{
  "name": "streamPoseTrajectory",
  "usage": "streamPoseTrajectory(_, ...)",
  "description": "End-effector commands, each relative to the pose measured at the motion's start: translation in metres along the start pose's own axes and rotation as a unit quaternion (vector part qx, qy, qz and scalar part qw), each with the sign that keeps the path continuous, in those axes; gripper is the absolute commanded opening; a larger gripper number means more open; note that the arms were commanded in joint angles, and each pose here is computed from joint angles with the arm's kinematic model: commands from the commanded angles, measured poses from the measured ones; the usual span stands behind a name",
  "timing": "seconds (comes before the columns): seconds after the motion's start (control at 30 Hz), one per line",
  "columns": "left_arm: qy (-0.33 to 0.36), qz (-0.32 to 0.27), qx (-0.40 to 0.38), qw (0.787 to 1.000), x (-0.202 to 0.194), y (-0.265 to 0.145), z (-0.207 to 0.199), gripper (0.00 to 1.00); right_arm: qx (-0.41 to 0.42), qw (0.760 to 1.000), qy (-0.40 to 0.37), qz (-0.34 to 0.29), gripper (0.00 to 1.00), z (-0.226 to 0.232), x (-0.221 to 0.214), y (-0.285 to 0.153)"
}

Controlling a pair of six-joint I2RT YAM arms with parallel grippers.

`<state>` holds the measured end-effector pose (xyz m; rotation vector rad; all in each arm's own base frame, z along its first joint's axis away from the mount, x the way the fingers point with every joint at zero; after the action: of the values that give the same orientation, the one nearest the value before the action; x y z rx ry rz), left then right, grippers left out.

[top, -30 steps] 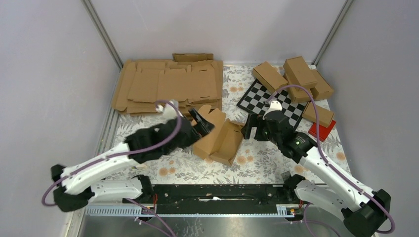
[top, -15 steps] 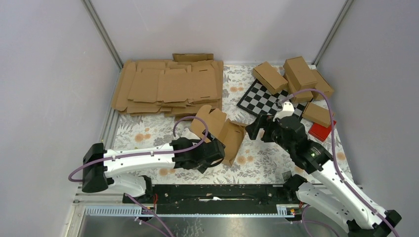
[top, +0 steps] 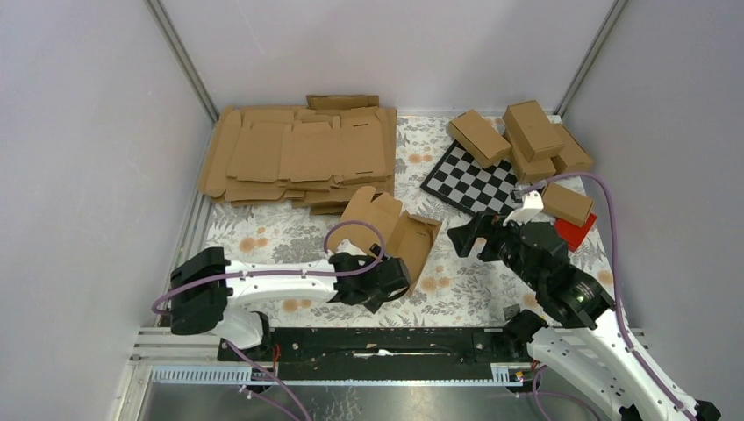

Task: Fold the paper box

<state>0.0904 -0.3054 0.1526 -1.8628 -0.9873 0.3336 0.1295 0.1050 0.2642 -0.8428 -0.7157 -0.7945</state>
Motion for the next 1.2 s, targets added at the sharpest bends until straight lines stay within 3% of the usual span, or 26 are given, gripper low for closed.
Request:
streamPoseTrajectory(0.0,-0.257,0.024,-0.006,0.966,0.000,0.011,-0.030,0.77,0.010,1.000,-0.011,-0.013,1.00,0.002,0.008,-0.008)
streamPoseTrajectory(0.33,-0.267,0.020,0.026,0.963,0.006,0.050,-0.017,0.54,0.022,1.000,-0.017,-0.009,1.00,0.002,0.006,-0.014)
streamPoseTrajectory(0.57,-0.245,0.013,0.042,0.969,0.006,0.062,-0.008,0.00,0.021,1.000,-0.020,-0.009,1.00,0.003,0.007,-0.013)
streamPoseTrajectory(0.7,-0.198,-0.017,0.056,0.978,0.010,0.059,-0.006,0.00,0.019,1.000,-0.018,-0.003,1.00,0.002,0.005,-0.011)
streamPoseTrajectory(0.83,-0.087,-0.083,0.070,0.990,0.026,0.048,-0.010,0.00,0.022,1.000,-0.015,0.009,1.00,0.002,0.000,-0.009)
streamPoseTrajectory(0.97,0.106,-0.087,0.091,0.986,0.050,0.054,-0.018,0.00,0.037,0.999,-0.016,0.033,1.00,0.002,-0.009,-0.007)
streamPoseTrajectory(1.07,0.251,-0.065,0.113,0.959,0.067,0.062,-0.014,0.00,0.040,0.997,-0.014,0.065,1.00,0.001,-0.021,-0.001)
streamPoseTrajectory(1.17,0.379,-0.029,0.119,0.917,0.071,0.070,-0.007,0.00,0.045,0.993,-0.006,0.109,1.00,-0.001,-0.036,0.005)
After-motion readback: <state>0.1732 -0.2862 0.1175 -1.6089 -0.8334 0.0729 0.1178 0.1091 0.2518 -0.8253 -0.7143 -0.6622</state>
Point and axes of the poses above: each gripper's point midway between its finger pads, its own y axis out along the fingers, its own z axis along the line the jaws close on, x = y × z, the point moved 8 cm from there along -y, back along the fingers, and after that the axes turned 2 degrees about y, right-handed, at the moved point
